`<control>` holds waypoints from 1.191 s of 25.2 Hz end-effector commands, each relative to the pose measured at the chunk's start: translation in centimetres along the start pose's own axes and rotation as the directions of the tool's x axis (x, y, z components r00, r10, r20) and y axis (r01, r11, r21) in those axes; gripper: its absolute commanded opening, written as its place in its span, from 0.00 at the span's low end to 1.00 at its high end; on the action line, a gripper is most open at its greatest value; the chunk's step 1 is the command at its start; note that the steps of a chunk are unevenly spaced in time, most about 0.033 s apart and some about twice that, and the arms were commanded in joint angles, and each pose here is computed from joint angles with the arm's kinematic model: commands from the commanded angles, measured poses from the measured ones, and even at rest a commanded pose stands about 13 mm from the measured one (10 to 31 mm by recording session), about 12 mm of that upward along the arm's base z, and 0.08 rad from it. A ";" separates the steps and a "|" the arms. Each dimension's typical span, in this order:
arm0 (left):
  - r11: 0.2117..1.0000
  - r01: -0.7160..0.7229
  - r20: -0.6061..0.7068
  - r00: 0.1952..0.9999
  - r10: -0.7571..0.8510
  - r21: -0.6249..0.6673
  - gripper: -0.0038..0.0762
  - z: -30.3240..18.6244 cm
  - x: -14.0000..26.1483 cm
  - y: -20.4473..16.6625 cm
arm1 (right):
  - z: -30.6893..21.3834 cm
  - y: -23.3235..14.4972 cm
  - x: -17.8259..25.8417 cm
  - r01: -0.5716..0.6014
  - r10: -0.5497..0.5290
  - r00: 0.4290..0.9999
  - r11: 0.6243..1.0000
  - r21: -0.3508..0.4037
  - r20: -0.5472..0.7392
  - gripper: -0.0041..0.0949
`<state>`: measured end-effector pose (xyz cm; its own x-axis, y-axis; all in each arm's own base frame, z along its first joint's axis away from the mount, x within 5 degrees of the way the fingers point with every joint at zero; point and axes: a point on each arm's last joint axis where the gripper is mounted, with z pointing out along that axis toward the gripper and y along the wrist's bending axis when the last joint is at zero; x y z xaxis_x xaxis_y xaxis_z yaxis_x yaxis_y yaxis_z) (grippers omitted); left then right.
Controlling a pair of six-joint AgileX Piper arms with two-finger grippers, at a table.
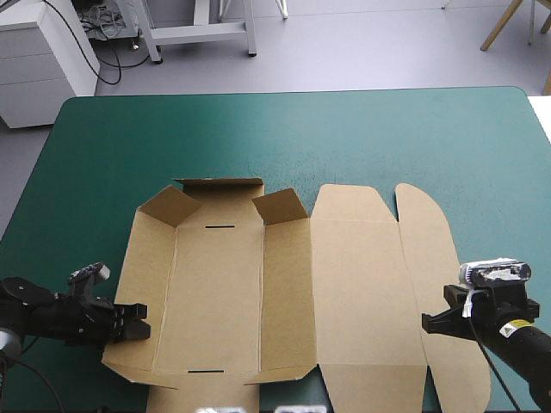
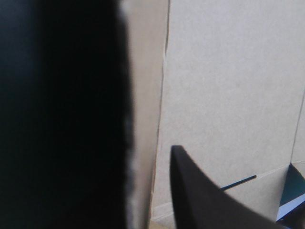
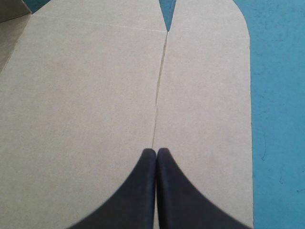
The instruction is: Fold the box
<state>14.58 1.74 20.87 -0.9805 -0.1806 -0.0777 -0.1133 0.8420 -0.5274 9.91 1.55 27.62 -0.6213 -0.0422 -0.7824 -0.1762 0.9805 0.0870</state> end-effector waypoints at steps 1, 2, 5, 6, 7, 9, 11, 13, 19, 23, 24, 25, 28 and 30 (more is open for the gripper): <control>1.000 -0.014 -0.022 1.000 0.015 0.027 0.04 -0.5 0.2 -0.6 | -0.5 0.0 -1.3 -0.004 0.003 0.997 1.000 0.010 0.081 0.02; 1.000 -0.012 -0.022 1.000 0.013 0.027 0.04 -0.5 0.2 -0.6 | -0.5 0.0 -1.3 -0.004 0.003 0.997 1.000 0.010 0.081 0.02; 1.000 -0.011 -0.012 1.000 0.011 0.020 0.04 -0.6 0.1 -0.6 | -0.5 0.0 -1.3 -0.004 0.003 0.997 1.000 0.010 0.081 0.02; 1.000 -0.019 -0.003 1.000 0.019 0.010 0.04 -0.8 -0.1 -0.6 | -0.5 0.0 -1.3 -0.004 0.003 0.997 1.000 0.010 0.081 0.02; 0.999 -0.040 0.003 0.999 0.040 -0.001 0.04 -1.1 -0.4 -0.8 | -0.5 0.0 -1.3 -0.004 0.003 0.997 1.000 0.010 0.081 0.02; 0.990 -0.132 0.000 0.991 0.132 -0.040 0.04 -2.0 -1.3 -2.0 | -0.5 0.0 -1.3 -0.004 0.003 0.997 1.000 0.010 0.081 0.02; 0.961 -0.245 0.011 0.969 0.248 -0.131 0.04 -3.3 -2.8 -3.6 | -0.5 0.0 -1.3 -0.004 0.003 0.997 1.000 0.010 0.081 0.02; 0.927 -0.311 0.053 0.943 0.329 -0.210 0.04 -4.5 -4.1 -5.1 | -0.5 0.0 -1.3 -0.004 0.003 0.997 1.000 0.010 0.081 0.02; 0.708 -0.585 0.074 0.748 0.659 -0.396 0.04 -6.4 -8.6 -11.3 | -0.5 0.0 -1.3 -0.004 0.003 0.997 1.000 0.010 0.081 0.02; 0.494 -0.700 -0.005 0.579 0.815 -0.515 0.04 -5.9 -11.1 -14.9 | -0.5 0.0 -1.3 -0.004 0.003 0.997 1.000 0.010 0.081 0.02; 0.423 -0.723 -0.029 0.521 0.853 -0.546 0.04 -5.6 -11.6 -15.9 | -0.5 0.0 -1.3 -0.004 0.003 0.997 1.000 0.010 0.081 0.02; 0.365 -0.735 -0.044 0.472 0.881 -0.572 0.04 -5.4 -12.0 -16.7 | -0.5 0.0 -1.3 -0.004 0.003 0.997 1.000 0.010 0.081 0.02; 0.158 -0.756 -0.103 0.285 0.953 -0.635 0.04 -4.1 -12.8 -19.8 | -0.5 0.0 -1.3 -0.004 0.003 0.997 1.000 0.010 0.081 0.02; 0.032 -0.749 -0.136 0.162 0.977 -0.662 0.04 -3.1 -13.0 -21.7 | -0.5 0.0 -1.3 -0.004 0.003 0.997 1.000 0.010 0.081 0.02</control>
<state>28.62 -10.31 33.31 -0.4873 0.7913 -0.3693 0.6667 0.6103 0.4279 9.91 1.55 27.62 -0.6213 -0.0422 -0.7824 -0.1762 0.9805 0.0870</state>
